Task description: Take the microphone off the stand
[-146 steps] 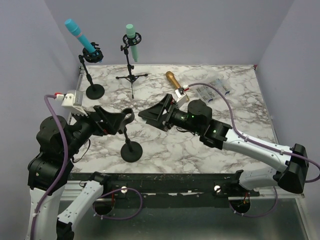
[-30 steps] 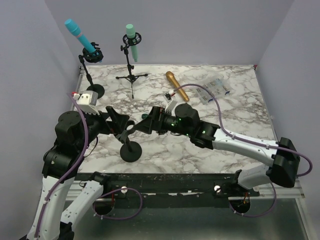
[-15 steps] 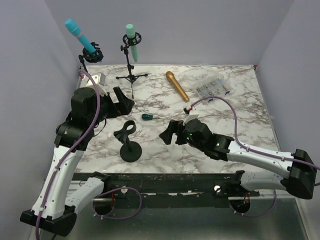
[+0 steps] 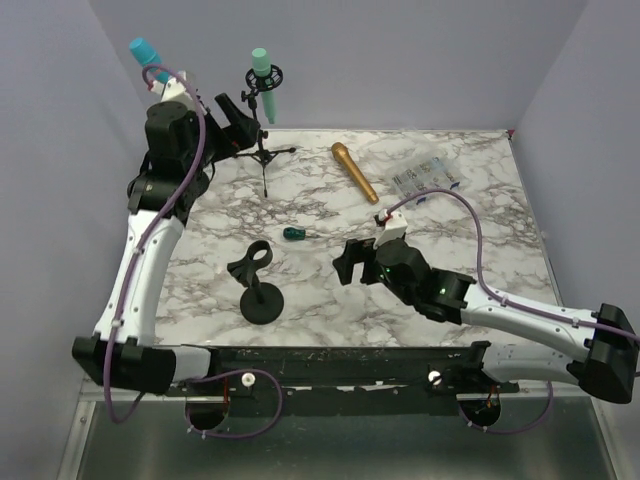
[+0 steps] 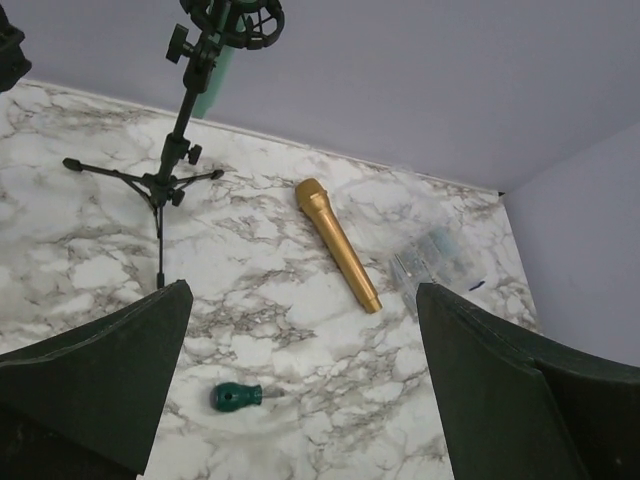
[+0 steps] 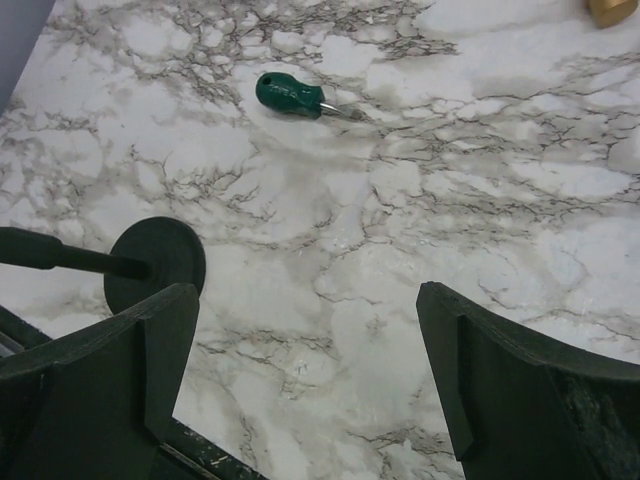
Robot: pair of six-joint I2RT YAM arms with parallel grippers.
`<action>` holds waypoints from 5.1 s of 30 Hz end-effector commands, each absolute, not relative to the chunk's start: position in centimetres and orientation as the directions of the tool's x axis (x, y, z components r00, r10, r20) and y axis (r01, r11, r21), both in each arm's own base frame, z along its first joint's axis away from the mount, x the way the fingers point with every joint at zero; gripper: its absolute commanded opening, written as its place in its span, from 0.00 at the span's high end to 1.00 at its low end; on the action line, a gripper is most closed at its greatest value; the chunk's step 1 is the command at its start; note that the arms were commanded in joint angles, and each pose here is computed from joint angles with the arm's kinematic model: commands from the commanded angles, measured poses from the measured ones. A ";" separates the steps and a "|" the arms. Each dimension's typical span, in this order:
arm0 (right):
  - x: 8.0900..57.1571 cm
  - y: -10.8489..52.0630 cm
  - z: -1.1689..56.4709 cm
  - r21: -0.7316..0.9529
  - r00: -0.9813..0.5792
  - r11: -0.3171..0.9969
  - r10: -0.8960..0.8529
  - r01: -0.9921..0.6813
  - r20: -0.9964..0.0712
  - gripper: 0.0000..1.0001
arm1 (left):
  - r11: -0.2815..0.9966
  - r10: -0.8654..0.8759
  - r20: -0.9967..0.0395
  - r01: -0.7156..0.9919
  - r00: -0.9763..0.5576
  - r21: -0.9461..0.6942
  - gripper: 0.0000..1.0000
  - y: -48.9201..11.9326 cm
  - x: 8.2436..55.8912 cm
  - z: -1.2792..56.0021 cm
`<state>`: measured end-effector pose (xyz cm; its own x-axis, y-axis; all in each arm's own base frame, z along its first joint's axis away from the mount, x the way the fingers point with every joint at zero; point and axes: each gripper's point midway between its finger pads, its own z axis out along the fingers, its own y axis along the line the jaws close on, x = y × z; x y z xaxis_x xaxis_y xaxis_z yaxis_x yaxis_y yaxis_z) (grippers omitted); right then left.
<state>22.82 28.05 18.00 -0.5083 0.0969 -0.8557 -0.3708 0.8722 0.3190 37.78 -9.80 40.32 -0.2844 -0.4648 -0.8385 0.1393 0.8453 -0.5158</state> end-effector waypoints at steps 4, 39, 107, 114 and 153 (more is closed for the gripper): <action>24.1 25.5 19.3 0.217 -0.412 0.921 0.069 -0.324 -0.909 0.00 | 0.887 -0.389 -0.907 0.202 -0.160 -0.415 0.01 -9.9 48.0 42.1; 25.9 23.2 18.1 0.103 -0.404 0.964 -0.005 -0.246 -0.915 0.00 | 0.943 -0.305 -0.942 0.181 0.144 -0.278 0.11 -9.9 68.2 37.9; 23.8 24.4 24.1 0.385 -0.484 0.880 0.218 -0.278 -0.848 0.00 | 0.510 -0.588 -0.744 0.569 -0.317 -0.646 1.00 -19.4 38.0 46.5; 23.5 26.9 25.0 0.433 -0.524 0.835 0.214 -0.340 -0.825 0.00 | 0.327 -0.461 -0.680 0.603 -0.570 -0.727 1.00 -24.3 32.0 40.2; 29.3 28.9 22.5 0.223 -0.390 0.918 0.083 -0.328 -0.917 0.96 | 0.585 -0.266 -0.792 0.561 -0.549 -0.586 0.02 -24.1 29.4 33.4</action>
<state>26.32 31.68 23.86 -0.4333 0.1597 -0.8870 -0.4610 0.8064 0.3704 28.56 -26.97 31.90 -0.6963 -0.2628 -0.6679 0.5430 0.4157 -0.7296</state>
